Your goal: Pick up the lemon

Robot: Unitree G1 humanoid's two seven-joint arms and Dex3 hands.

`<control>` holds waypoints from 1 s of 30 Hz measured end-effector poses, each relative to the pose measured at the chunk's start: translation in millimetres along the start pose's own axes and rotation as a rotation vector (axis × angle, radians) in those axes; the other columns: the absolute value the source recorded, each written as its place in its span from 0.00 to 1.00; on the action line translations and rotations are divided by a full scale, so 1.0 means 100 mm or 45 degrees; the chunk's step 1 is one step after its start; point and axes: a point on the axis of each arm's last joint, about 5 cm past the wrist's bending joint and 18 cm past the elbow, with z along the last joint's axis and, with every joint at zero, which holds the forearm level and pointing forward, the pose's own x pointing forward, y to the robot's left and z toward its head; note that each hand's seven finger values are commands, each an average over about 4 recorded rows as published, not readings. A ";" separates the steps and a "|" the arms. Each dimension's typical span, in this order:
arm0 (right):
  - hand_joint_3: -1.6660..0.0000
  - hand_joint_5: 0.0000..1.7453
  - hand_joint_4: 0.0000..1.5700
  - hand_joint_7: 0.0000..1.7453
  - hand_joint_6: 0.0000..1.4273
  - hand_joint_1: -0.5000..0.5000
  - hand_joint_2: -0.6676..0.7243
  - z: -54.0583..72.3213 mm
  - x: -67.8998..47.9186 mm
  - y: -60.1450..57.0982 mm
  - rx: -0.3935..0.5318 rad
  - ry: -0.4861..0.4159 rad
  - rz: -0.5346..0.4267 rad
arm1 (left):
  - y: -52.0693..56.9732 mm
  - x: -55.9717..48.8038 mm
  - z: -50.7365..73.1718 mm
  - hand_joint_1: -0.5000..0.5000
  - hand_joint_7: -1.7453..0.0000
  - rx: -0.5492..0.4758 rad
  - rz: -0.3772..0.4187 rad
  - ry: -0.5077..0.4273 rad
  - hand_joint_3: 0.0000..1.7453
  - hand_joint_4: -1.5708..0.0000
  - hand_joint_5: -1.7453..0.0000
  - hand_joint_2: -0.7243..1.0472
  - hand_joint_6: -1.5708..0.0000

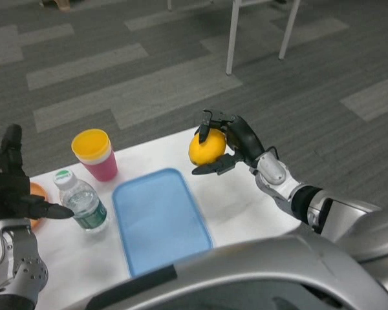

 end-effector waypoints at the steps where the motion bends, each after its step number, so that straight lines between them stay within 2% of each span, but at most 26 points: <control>1: 0.67 0.89 0.79 0.96 0.78 0.46 0.18 0.02 0.04 0.01 0.004 -0.030 -0.012 | 0.00 0.00 0.00 0.23 0.92 0.000 -0.003 0.002 0.05 1.00 0.59 0.05 0.98; 5: 0.67 0.89 0.81 0.96 0.80 0.46 0.18 0.06 0.15 0.04 0.007 -0.114 -0.077 | -0.02 0.00 -0.01 0.22 0.92 -0.002 -0.016 0.010 0.05 1.00 0.59 0.05 0.98; 9: 0.67 0.89 0.82 0.97 0.80 0.44 0.18 0.08 0.21 0.06 0.007 -0.157 -0.090 | -0.05 -0.01 -0.02 0.22 0.92 -0.012 -0.027 0.011 0.05 1.00 0.59 0.05 0.98; 15: 0.67 0.89 0.80 0.96 0.80 0.42 0.16 0.09 0.22 0.08 0.015 -0.177 -0.108 | -0.07 0.00 -0.02 0.23 0.92 -0.009 -0.038 0.008 0.05 1.00 0.59 0.05 1.00; 21: 0.67 0.89 0.80 0.97 0.80 0.42 0.18 0.10 0.22 0.07 0.021 -0.195 -0.143 | -0.10 0.02 -0.02 0.22 0.92 0.055 -0.107 0.023 0.05 1.00 0.59 0.05 1.00; 27: 0.67 0.89 0.80 0.99 0.80 0.42 0.16 0.10 0.22 0.07 0.024 -0.206 -0.156 | -0.12 0.03 -0.02 0.22 0.92 0.059 -0.121 0.026 0.05 1.00 0.59 0.05 1.00; 30: 0.67 0.89 0.80 0.97 0.80 0.42 0.16 0.10 0.22 0.07 0.024 -0.206 -0.159 | -0.12 0.04 -0.02 0.22 0.92 0.059 -0.123 0.027 0.05 1.00 0.59 0.05 1.00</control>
